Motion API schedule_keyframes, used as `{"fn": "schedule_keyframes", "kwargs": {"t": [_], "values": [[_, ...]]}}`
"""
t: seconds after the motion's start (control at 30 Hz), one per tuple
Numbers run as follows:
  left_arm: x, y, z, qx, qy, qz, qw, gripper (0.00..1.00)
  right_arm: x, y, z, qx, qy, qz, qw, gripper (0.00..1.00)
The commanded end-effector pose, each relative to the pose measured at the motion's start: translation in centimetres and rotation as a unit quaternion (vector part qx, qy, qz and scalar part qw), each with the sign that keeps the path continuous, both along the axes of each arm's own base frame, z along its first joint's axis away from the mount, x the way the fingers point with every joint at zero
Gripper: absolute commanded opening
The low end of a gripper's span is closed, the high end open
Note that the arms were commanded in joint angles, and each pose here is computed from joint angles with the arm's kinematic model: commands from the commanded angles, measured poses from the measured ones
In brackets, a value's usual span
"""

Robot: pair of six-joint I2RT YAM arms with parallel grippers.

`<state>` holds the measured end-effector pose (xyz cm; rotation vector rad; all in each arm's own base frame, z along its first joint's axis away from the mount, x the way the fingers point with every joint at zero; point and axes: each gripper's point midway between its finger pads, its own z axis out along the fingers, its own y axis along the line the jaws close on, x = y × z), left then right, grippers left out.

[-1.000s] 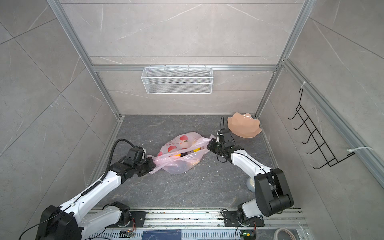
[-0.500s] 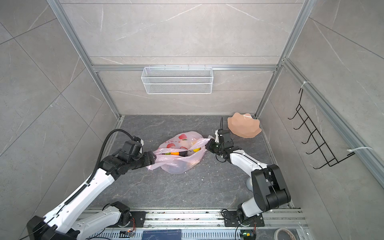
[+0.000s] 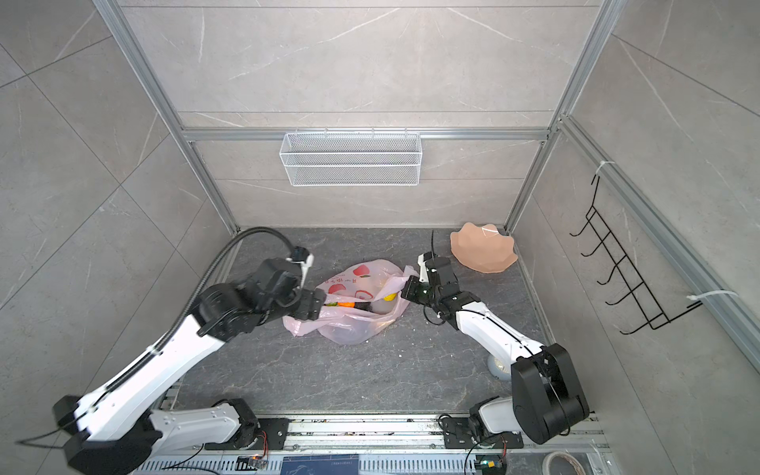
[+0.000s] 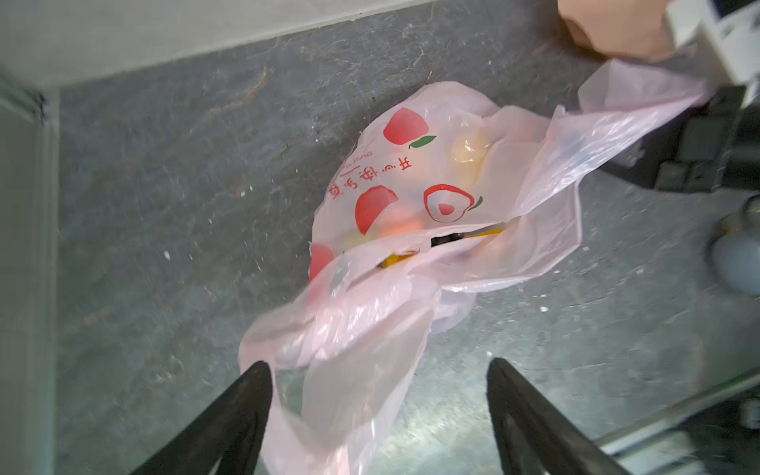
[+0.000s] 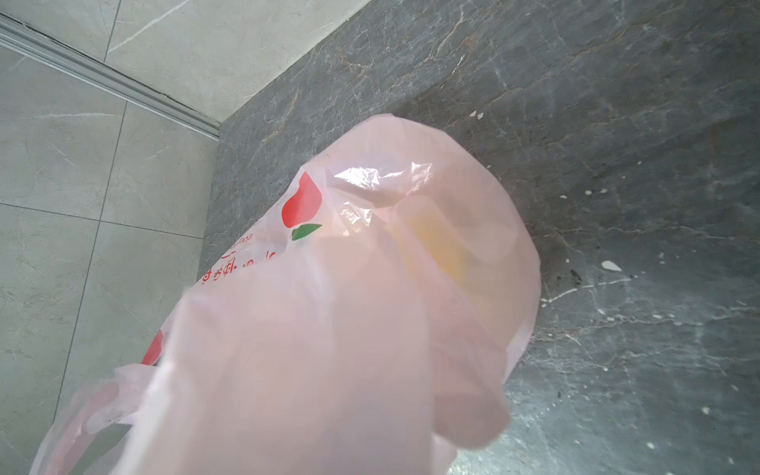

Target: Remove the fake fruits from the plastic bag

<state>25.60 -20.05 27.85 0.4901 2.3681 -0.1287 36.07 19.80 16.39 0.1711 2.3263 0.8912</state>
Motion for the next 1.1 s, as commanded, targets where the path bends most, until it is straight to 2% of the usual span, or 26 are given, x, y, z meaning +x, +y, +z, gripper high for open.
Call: {"fn": "schedule_keyframes", "kwargs": {"t": [0.0,0.07,0.2,0.3,0.4,0.47,0.7,0.8,0.9,0.93,0.97,1.03,1.07], "values": [[3.0,-2.1,-3.4,0.133,-0.002,-0.07,0.989,0.91,0.2,-0.1,2.1,-0.005,-0.024,0.001,1.0,0.0],[4.0,-3.3,-4.5,0.16,0.004,-0.096,0.982,0.92,0.1,-0.2,2.3,-0.006,-0.027,0.0,1.0,0.0],[4.6,-5.6,-6.3,0.179,0.014,-0.169,0.969,0.92,-0.2,-0.4,2.7,-0.007,-0.032,-0.001,0.999,0.0],[4.7,-6.4,-8.0,0.196,0.037,-0.195,0.96,0.92,-0.3,-0.5,2.8,-0.007,-0.033,-0.003,0.999,0.0],[6.9,-5.8,-9.0,0.236,0.027,-0.16,0.958,0.91,-0.4,-0.4,2.9,-0.004,-0.034,-0.001,0.999,0.0],[8.8,-5.3,-9.4,0.238,0.023,-0.129,0.962,0.88,-0.4,-0.3,3.0,-0.002,-0.036,0.001,0.999,0.0],[12.3,-5.4,-11.6,0.175,0.048,-0.103,0.978,0.77,-0.8,-0.7,3.6,-0.014,-0.049,0.005,0.999,0.0],[13.6,-5.9,-11.9,0.138,0.059,-0.093,0.984,0.62,-0.6,-0.8,3.8,-0.02,-0.054,0.003,0.998,0.0],[15.6,-5.3,-11.2,0.079,0.074,-0.037,0.993,0.37,0.0,-1.0,3.6,-0.032,-0.058,-0.002,0.998,0.0],[16.0,-5.0,-10.9,0.052,0.084,-0.015,0.995,0.32,0.2,-1.1,3.3,-0.038,-0.056,-0.005,0.998,0.0],[16.3,-5.1,-10.5,0.025,0.088,-0.001,0.996,0.26,0.6,-1.2,3.0,-0.046,-0.055,-0.009,0.997,0.0],[16.8,-4.5,-9.9,-0.008,0.086,0.029,0.996,0.05,1.3,-1.5,2.4,-0.061,-0.052,-0.016,0.997,0.0],[17.0,-3.7,-9.4,-0.023,0.082,0.05,0.995,0.0,1.7,-1.4,2.2,-0.067,-0.054,-0.016,0.996,0.0]]}}
